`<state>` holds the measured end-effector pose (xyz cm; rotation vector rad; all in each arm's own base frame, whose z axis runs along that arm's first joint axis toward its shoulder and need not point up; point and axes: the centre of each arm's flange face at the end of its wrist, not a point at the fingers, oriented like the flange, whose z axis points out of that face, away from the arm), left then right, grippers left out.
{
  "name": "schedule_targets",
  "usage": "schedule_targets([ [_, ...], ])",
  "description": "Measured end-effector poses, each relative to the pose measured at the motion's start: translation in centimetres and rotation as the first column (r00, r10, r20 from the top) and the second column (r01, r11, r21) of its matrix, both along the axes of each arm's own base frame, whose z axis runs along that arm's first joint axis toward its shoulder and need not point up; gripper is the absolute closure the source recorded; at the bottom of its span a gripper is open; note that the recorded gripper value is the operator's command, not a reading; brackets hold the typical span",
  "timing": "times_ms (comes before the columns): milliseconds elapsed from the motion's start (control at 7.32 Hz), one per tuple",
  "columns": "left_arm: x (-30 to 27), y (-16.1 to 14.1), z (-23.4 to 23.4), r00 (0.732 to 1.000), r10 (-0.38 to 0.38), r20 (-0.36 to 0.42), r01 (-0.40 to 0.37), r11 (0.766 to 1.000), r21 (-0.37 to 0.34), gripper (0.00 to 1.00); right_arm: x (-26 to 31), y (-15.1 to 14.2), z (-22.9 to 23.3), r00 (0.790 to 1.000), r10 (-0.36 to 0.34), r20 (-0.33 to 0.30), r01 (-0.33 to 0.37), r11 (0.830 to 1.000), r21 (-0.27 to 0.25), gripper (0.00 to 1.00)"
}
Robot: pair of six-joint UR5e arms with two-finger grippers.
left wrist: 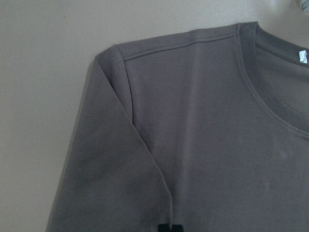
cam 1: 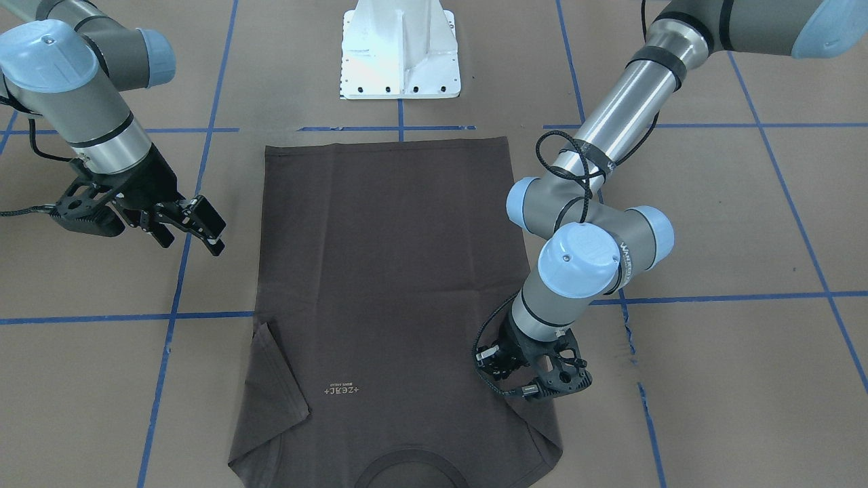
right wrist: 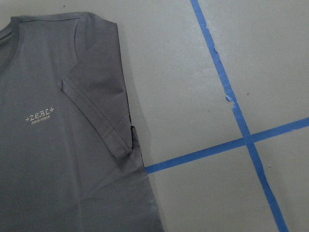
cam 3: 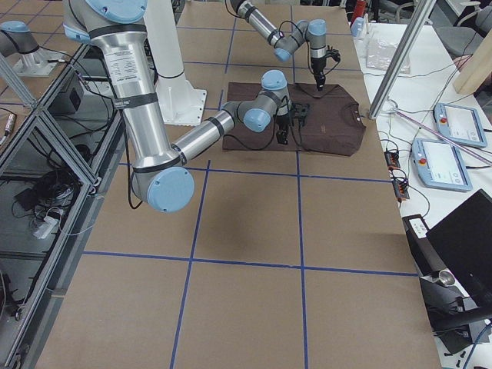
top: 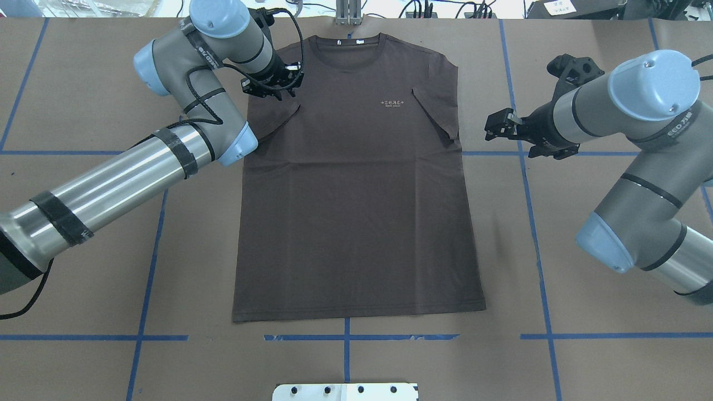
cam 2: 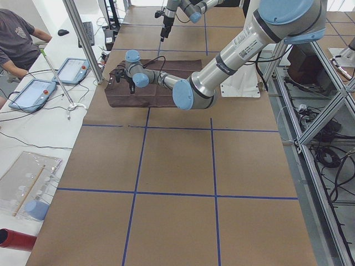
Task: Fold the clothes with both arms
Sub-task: 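Move both grippers down along the shirt sides toward the hem nearest the robot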
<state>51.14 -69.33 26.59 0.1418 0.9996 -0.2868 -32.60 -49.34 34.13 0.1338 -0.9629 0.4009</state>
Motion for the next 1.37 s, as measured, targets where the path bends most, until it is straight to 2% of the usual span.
schedule_targets([
  [137, -0.6, 1.6, -1.4, 0.999, -0.002, -0.036, 0.002, 1.0, 0.01, 0.24, -0.8, 1.1, -0.8, 1.0, -0.019, 0.014, 0.019, 1.0, 0.008, 0.0],
  [273, -1.4, 4.8, -2.4, 0.996, 0.001, -0.088, 0.001, 1.0, 0.017, 0.27, -1.9, 3.5, -2.0, 0.998, -0.047, 0.039, 0.046, 0.999, 0.013, 0.0],
  [410, -2.2, 9.7, -3.3, 0.989, 0.026, -0.148, -0.02, 0.999, 0.04, 0.29, -3.2, 7.2, -3.0, 0.996, -0.063, 0.068, 0.063, 0.998, -0.004, 0.0],
  [547, -3.2, 14.9, -3.9, 0.978, 0.064, -0.199, -0.051, 0.996, 0.07, 0.29, -5.0, 11.6, -3.8, 0.994, -0.055, 0.095, 0.059, 0.997, -0.045, 0.0],
  [683, -4.6, 19.3, -4.7, 0.965, 0.1, -0.243, -0.077, 0.992, 0.104, 0.0, -7.8, 16.2, -4.0, 0.994, -0.025, 0.104, 0.034, 0.995, -0.09, 0.06],
  [820, -5.9, 22.2, -5.2, 0.954, 0.117, -0.276, -0.088, 0.99, 0.114, 0.0, -10.4, 20.4, -2.8, 0.997, 0.012, 0.079, -0.003, 0.994, -0.111, 0.09],
  [957, -7.0, 24.0, -5.3, 0.947, 0.108, -0.303, -0.086, 0.993, 0.085, 0.0, -11.5, 23.2, -0.7, 0.999, 0.039, 0.03, -0.036, 0.994, -0.105, 0.13],
  [1093, -7.8, 25.2, -5.4, 0.938, 0.109, -0.329, -0.1, 0.994, 0.044, 0.0, -11.6, 24.5, 1.4, 0.998, 0.061, -0.01, -0.062, 0.992, -0.113, 0.16],
  [1367, -8.5, 26.4, -4.7, 0.929, 0.129, -0.347, -0.141, 0.99, -0.008, 0.0, -12.0, 25.2, 3.7, 0.993, 0.107, -0.045, -0.113, 0.98, -0.162, 0.24],
])
